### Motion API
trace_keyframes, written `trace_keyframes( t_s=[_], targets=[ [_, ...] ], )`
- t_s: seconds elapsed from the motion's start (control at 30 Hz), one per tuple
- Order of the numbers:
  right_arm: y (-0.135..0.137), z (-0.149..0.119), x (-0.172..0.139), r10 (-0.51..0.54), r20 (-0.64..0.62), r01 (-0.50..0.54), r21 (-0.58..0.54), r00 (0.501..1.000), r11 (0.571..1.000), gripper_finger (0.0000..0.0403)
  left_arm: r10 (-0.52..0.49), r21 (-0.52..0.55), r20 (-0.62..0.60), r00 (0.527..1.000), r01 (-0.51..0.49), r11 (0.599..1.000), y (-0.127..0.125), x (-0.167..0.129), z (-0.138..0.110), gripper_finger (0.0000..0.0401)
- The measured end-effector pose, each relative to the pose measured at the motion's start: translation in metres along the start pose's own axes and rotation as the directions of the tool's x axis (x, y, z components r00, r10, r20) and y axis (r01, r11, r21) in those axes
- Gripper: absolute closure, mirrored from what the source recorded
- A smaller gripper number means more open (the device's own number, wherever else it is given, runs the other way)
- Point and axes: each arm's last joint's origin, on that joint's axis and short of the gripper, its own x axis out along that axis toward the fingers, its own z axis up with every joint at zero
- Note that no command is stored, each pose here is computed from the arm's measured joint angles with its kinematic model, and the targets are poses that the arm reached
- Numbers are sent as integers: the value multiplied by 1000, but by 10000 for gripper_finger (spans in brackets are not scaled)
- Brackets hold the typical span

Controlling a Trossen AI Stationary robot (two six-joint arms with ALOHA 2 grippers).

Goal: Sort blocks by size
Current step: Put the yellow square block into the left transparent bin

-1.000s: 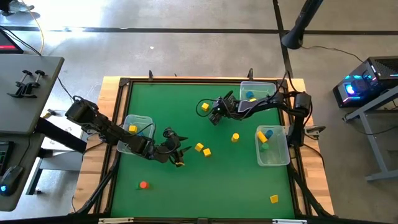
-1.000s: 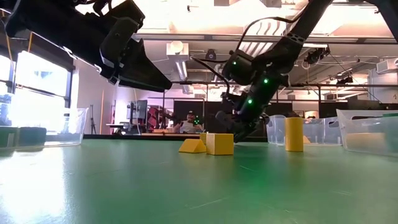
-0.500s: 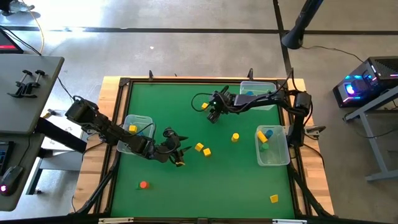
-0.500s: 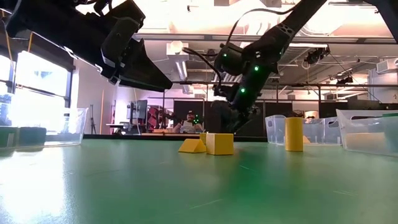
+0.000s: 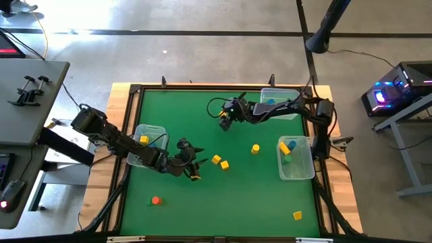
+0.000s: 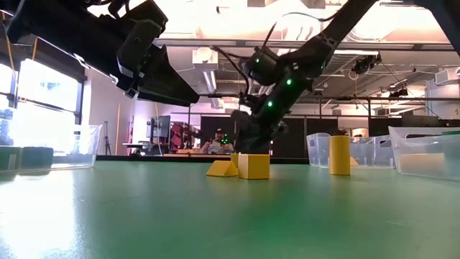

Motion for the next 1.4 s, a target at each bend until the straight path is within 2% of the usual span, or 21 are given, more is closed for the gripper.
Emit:
trace_keyframes(
  t_s=[0.13,0.27,0.4,0.53,0.67,0.83,1.03,1.13,1.27,1.33,1.4],
  targets=[
    [5,-6,15,88,3,-88,-13,996,996,141,0,0,1,1000,0,1000,0,0,0,206],
    [5,-15,25,47,-16,-48,-26,999,999,153,0,2,-1,1000,0,1000,0,0,0,206],
    [5,-16,28,39,-14,-40,-55,999,998,196,0,9,0,1000,0,1000,0,0,0,206],
    [8,-15,27,42,1,-42,-67,999,997,265,0,9,0,1000,0,1000,0,0,0,206],
    [13,-12,22,35,36,-33,-76,999,997,276,0,9,0,1000,0,1000,0,0,0,206],
    [32,-1,-5,44,87,-36,-96,995,995,276,-3,21,0,1000,3,1000,-1,-1,0,206],
    [76,-5,-59,158,159,-124,-207,975,970,276,-23,76,10,1000,22,997,-5,-4,-1,206],
    [100,-16,-87,245,179,-189,-283,953,940,276,-33,141,16,999,31,990,-8,-7,-1,206],
    [127,-41,-117,363,152,-276,-406,919,871,276,-7,204,47,999,-3,979,-10,-9,0,206],
    [138,-55,-128,415,133,-325,-427,900,844,276,-10,254,52,999,-4,967,-10,-9,1,206],
    [146,-67,-137,458,136,-366,-422,879,829,276,-68,324,46,997,49,945,-12,-9,2,206]
  ],
)
